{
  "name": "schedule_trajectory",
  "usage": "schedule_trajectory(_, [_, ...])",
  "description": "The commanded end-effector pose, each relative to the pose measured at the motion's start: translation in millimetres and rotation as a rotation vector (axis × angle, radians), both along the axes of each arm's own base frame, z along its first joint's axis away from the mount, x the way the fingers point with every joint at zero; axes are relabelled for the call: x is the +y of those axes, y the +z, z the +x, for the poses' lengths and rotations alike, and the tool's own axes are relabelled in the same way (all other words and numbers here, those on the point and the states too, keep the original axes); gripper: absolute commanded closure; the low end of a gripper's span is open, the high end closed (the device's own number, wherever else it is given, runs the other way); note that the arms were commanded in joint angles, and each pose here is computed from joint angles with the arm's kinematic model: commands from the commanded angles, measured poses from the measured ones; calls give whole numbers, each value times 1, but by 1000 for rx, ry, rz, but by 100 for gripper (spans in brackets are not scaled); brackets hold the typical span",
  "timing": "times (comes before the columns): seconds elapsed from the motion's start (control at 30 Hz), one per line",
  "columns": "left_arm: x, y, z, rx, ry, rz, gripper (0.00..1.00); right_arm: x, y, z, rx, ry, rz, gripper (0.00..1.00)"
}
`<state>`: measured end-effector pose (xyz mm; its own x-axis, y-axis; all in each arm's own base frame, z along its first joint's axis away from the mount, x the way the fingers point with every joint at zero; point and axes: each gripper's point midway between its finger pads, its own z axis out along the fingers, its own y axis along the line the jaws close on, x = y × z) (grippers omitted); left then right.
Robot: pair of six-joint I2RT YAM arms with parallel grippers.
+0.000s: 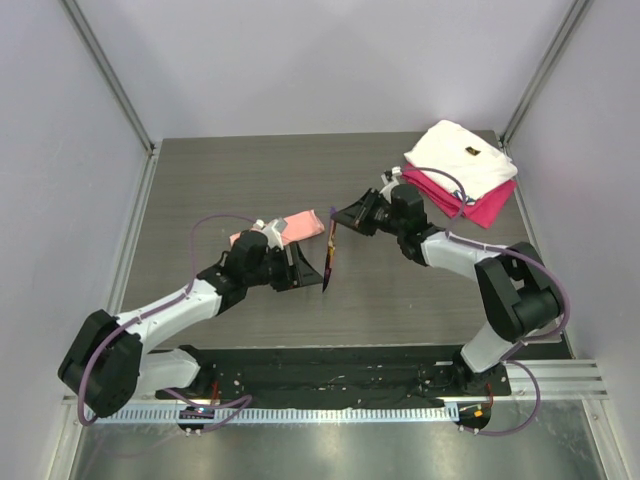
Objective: Fold the napkin into a case and place the utensils inside
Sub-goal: Pass from the right arm to the left
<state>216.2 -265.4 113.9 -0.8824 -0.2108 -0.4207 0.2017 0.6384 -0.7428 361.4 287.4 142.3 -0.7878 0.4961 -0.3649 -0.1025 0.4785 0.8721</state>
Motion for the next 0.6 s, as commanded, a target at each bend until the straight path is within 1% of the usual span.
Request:
schedule_trajectory(0.0, [-18,33,8,-62,-13,-130,38,7,77,2,-145,53,119,99])
schedule_trajectory(0.1, [-28,43,5,-63,-64,-201,38,6,85,0,-158,54,135,99])
schedule_trajectory(0.13, [-35,54,7,-80,-76,-253,38,7,87,-2,-162,59,137,99])
schedule_trajectory(0.23, [-44,69,5,-113,-109,-325,38,6,92,-4,-168,71,145,99])
schedule_trajectory(0.33, [-51,69,5,-114,-111,-337,40,6,95,-7,-172,76,147,99])
schedule_trajectory(0.47, [-56,68,4,-99,-125,-351,55,6,99,-8,-179,80,147,99])
schedule_trajectory(0.57, [-55,66,-1,-85,-145,-336,72,4,101,-10,-184,74,146,99])
